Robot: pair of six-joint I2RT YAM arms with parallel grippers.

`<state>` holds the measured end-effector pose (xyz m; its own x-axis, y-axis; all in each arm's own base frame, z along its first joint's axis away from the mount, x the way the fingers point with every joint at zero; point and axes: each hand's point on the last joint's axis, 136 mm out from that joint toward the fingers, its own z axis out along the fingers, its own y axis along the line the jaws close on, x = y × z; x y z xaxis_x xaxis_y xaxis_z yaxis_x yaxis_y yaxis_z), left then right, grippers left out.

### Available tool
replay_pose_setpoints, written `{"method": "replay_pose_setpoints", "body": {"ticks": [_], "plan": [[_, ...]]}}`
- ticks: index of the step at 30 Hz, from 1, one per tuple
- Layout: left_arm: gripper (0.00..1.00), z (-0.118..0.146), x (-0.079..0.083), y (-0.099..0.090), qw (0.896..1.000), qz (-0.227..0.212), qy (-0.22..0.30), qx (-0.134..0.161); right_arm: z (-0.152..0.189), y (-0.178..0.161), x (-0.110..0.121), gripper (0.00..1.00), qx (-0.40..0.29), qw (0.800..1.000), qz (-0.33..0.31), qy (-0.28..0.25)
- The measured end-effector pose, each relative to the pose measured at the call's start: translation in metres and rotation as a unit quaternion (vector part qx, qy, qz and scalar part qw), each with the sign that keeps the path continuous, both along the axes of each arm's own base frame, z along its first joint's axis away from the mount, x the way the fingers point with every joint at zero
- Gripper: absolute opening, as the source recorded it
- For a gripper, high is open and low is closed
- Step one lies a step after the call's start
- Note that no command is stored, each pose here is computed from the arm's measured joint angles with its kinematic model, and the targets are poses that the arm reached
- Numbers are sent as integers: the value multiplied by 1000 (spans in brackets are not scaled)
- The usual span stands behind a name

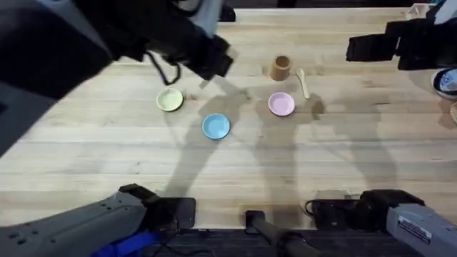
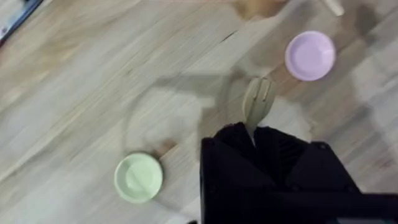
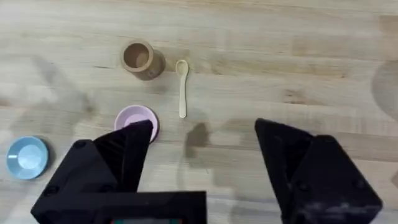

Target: Pick up a utensil and set it on the pink plate, then put the other utensil in the container.

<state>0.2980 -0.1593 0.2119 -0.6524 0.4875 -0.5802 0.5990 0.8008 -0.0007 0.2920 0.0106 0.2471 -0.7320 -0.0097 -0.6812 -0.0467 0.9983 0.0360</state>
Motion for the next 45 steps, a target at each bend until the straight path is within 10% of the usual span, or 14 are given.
{"method": "replay_pose_setpoints", "body": {"ticks": [26,45], "plan": [[42,-77,-3,-152,984,-171,23,-33,-1,0,-1,997,0,1000,0,3],[42,-129,7,-183,983,-174,41,-36,-1,0,-1,997,0,1000,0,3]]}}
